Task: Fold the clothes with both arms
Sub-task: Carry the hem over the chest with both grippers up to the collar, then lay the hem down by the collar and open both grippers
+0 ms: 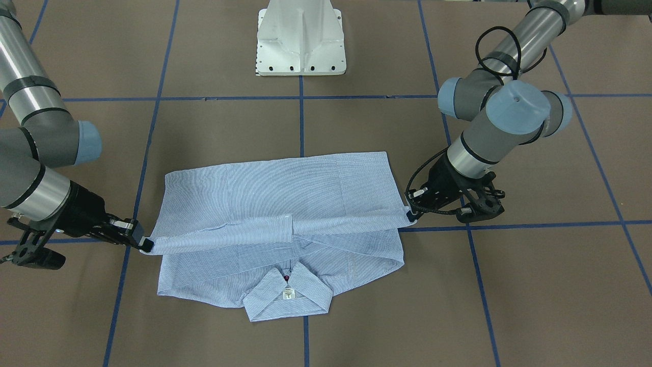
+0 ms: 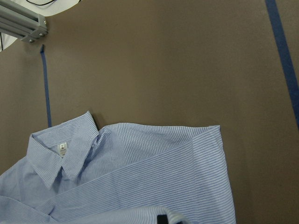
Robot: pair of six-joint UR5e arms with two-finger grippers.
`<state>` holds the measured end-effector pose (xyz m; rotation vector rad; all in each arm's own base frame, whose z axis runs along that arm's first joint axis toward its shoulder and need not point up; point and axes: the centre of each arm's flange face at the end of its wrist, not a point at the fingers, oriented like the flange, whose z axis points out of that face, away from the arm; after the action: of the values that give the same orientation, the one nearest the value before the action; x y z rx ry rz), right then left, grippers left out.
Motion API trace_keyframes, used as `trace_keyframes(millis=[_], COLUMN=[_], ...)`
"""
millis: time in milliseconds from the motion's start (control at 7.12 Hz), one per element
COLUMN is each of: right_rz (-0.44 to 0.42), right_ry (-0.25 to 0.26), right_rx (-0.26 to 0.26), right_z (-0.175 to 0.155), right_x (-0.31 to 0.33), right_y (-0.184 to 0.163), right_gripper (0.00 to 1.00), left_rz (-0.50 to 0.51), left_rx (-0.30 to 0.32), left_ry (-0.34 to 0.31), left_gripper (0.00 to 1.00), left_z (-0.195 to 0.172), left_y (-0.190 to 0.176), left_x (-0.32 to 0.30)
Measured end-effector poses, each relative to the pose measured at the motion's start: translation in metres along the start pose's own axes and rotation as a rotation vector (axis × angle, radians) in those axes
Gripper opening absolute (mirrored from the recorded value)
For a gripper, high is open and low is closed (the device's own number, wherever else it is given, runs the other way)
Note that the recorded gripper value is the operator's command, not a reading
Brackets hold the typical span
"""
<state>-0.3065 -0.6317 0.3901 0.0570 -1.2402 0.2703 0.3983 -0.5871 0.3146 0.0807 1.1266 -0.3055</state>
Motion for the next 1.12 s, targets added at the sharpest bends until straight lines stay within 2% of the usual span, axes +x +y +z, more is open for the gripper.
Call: trace_keyframes(millis=[562,702,842,983,1123], right_rz=[0.009,0.007,0.006,0.006,0.007], right_ry=[0.024,0.029,0.031,0.033,0.037], right_rx=[0.013,0.017,0.018,0.018,0.019], right_z=[0.015,0.020,0.022,0.024,0.026], right_x=[0.005,0.005,0.004,0.004,0.005], right_y=[-0.001,0.002,0.003,0.004,0.004], right_gripper=[0.00,0.04,0.48,0.99,1.00], left_rz=[0.010,0.010,0.010,0.010,0.010], left_rx=[0.004,0.005,0.005,0.006,0.007], left_ry=[0.015,0.014,0.012,0.012,0.013], left_gripper=[0.00,0.00,0.43,0.95,0.99], left_z=[0.019,0.022,0.023,0.024,0.024], left_y=[-0.011,-0.012,-0.012,-0.012,-0.013], left_x=[-0.005,-0.007,-0.008,-0.008,-0.008])
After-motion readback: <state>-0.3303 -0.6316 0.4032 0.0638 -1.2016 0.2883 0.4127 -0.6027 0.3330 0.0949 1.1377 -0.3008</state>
